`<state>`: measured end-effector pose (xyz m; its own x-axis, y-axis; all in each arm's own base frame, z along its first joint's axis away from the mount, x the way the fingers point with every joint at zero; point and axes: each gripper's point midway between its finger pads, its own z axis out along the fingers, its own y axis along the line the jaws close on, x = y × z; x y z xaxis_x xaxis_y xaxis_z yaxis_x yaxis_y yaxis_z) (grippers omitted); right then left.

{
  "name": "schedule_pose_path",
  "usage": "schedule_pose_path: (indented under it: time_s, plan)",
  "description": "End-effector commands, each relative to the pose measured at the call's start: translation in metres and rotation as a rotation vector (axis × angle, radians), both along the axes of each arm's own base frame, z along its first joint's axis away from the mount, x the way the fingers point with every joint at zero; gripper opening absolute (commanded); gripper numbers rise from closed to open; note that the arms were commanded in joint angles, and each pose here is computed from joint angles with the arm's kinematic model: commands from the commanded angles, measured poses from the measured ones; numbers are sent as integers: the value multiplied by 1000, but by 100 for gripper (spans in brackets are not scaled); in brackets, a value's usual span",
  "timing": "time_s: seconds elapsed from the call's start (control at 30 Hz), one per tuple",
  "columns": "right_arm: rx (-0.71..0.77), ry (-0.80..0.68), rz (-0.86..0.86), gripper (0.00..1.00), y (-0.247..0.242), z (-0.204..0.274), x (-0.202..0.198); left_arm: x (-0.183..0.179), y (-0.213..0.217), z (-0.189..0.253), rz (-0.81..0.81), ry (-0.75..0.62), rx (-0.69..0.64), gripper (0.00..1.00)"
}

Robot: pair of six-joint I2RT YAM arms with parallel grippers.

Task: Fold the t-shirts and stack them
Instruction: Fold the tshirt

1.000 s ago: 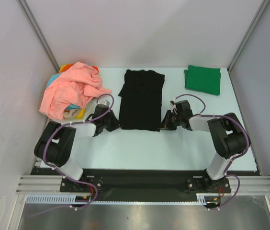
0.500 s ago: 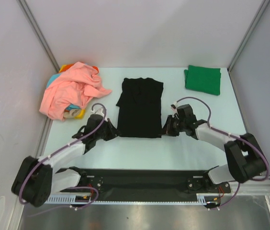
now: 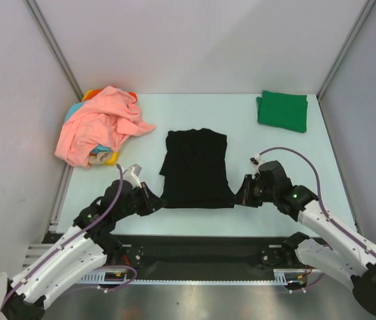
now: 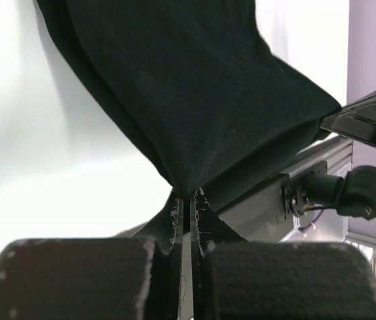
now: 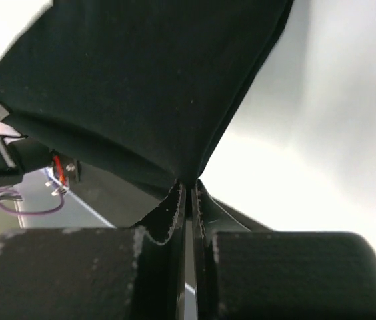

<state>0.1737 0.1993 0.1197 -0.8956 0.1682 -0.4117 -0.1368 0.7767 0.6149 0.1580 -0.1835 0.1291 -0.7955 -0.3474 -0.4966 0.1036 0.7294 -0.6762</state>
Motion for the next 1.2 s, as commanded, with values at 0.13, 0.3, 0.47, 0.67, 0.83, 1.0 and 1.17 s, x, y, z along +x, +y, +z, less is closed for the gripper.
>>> schedule_pose_path:
  time_s: [0.13, 0.3, 0.47, 0.67, 0.83, 1.0, 1.17]
  plan:
    - [-145, -24, -114, 0, -31, 21, 10, 10, 36, 19, 142, -57, 130, 0]
    - [-181, -81, -135, 0, -31, 41, 55, 47, 32, 49, 166, -128, 230, 0]
    - [-219, -94, -151, 0, -32, 46, 96, 88, 25, 80, 185, -198, 246, 0]
    - [-206, -125, -169, 0, -34, 57, 147, 151, 20, 81, 179, -170, 256, 0]
    - [-212, -104, -177, 0, -38, 53, 186, 198, 21, 81, 200, -146, 286, 0]
    - [-175, -105, -179, 0, -33, 59, 225, 237, 23, 56, 206, -71, 306, 0]
    - [-171, -65, -173, 0, -30, 38, 255, 278, 26, 54, 215, -52, 311, 0]
